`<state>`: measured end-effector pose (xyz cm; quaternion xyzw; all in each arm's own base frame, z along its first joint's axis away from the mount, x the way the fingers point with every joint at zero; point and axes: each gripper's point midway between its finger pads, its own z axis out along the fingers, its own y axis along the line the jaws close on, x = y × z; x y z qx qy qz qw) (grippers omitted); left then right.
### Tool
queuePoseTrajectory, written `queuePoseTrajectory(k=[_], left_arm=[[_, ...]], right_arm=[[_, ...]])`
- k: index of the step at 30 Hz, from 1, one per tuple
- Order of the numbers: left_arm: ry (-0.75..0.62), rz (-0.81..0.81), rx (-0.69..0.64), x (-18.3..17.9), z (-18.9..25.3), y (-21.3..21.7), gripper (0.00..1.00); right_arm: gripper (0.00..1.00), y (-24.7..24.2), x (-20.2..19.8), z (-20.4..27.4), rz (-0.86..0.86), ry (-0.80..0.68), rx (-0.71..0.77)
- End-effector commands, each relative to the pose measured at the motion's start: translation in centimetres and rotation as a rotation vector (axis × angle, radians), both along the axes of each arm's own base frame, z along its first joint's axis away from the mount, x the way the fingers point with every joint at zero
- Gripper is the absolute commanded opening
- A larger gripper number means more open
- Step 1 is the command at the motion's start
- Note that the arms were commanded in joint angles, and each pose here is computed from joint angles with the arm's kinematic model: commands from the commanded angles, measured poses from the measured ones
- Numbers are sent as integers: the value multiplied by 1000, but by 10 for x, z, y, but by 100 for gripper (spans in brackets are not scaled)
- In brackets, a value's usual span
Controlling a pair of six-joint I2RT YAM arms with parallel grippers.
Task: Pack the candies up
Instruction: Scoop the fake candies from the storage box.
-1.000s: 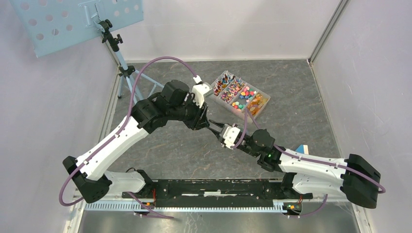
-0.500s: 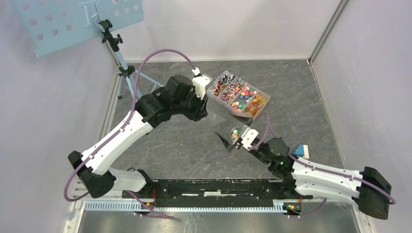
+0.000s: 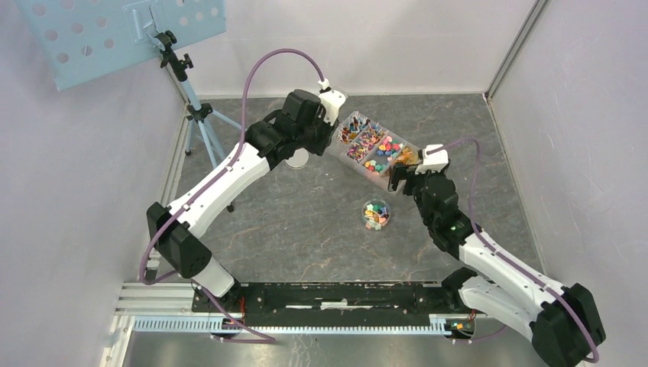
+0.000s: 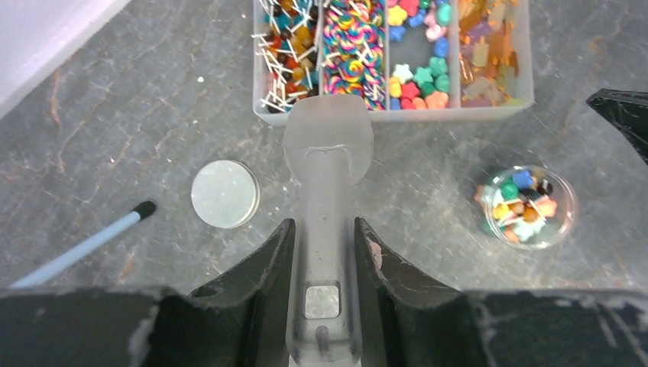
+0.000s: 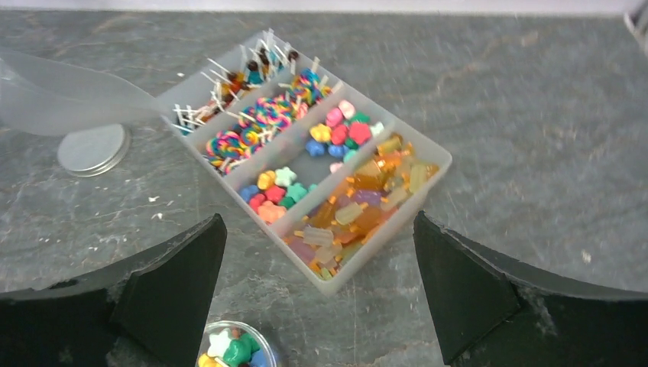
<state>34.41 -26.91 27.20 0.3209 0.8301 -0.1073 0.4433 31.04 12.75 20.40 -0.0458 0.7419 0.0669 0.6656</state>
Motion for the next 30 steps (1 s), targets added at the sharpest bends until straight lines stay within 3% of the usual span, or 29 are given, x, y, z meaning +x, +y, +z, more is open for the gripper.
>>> queuePoseTrajectory(k=[1,7,15,22,30], left_arm=[[-154,-36,-37,42,31,-8,2],[-141,-79,-16,75,12,-17,2],[-124,-116,21,100,-12,-26,2],[-109,-110,81,114,-32,-25,2],[-75,-105,160,119,-49,-18,2]], right_arm=[[98,-13,16,-13,-97,132,180],[96,-28,37,-49,-170,314,290],[67,-48,63,-85,-215,393,423],[49,-43,78,-107,-183,445,458],[42,-42,79,-127,-185,497,429]])
